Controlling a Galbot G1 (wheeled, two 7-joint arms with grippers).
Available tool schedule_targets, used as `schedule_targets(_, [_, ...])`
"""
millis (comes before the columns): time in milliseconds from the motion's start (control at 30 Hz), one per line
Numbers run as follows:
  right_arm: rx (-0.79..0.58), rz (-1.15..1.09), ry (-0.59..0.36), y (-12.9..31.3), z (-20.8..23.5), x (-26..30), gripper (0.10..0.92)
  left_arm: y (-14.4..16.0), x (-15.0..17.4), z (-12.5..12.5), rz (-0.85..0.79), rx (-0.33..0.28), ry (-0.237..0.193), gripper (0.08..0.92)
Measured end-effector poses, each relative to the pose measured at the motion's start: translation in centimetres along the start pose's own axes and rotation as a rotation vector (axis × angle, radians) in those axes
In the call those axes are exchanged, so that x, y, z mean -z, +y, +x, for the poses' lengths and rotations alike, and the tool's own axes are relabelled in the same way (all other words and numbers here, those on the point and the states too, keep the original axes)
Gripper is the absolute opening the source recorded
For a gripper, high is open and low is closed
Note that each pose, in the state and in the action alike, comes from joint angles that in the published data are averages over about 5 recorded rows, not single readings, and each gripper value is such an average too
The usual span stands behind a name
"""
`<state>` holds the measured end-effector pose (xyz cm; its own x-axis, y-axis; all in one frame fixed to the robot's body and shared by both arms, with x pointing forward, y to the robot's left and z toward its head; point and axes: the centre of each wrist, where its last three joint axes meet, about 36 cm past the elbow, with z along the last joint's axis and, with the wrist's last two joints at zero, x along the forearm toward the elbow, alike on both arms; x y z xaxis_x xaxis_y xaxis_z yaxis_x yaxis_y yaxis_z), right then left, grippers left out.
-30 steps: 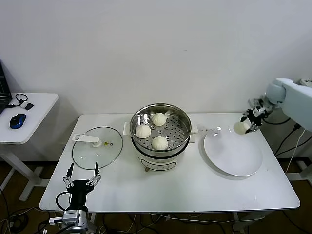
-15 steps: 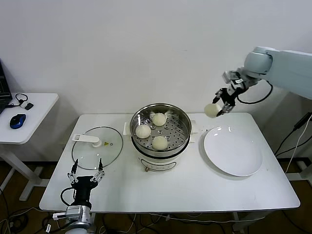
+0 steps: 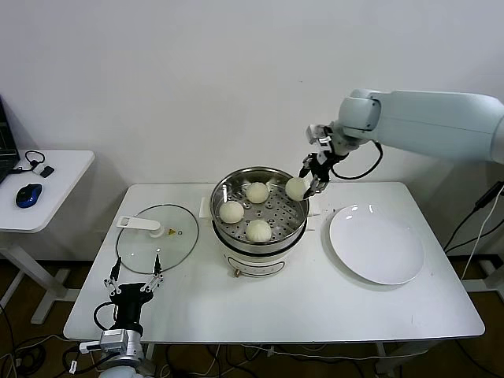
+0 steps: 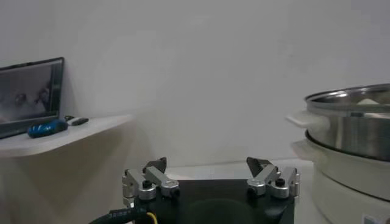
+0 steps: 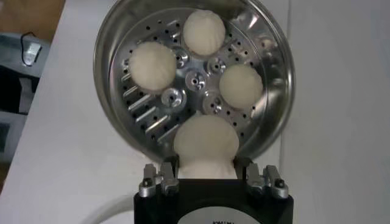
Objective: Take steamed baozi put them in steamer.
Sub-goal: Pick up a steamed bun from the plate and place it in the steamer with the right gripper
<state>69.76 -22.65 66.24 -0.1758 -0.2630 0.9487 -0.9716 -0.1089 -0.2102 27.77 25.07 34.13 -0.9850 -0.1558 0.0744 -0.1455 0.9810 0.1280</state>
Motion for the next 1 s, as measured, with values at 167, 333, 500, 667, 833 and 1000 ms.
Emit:
schedule_targets(167, [0.018,-0.008,-0.009,0.1,-3.0,1.4,0.602,0.2,-0.2,-0.2,0.003,0.005,0.003,0.823])
schedule_targets(333, [0.037,-0.016,-0.010,0.5,-5.4,1.9,0.602,0.2,-0.3,-0.3,0.006,0.007,0.005,0.823])
schedule_targets(500, [0.041,-0.024,-0.002,0.6,-6.9,2.0,0.604,0.4,-0.3,-0.3,0.008,0.011,0.005,0.823])
schedule_targets(667, [0.037,-0.025,0.002,0.5,-7.5,2.4,0.606,0.5,-0.4,-0.3,0.008,0.016,0.005,0.823])
schedule_targets(833, [0.036,-0.029,-0.009,0.5,-7.6,2.9,0.686,0.6,-0.2,-0.3,0.008,0.018,0.000,0.823])
schedule_targets(1000, [0.045,-0.032,-0.015,0.6,-7.0,3.0,0.799,0.7,0.0,-0.2,0.008,0.020,-0.004,0.823])
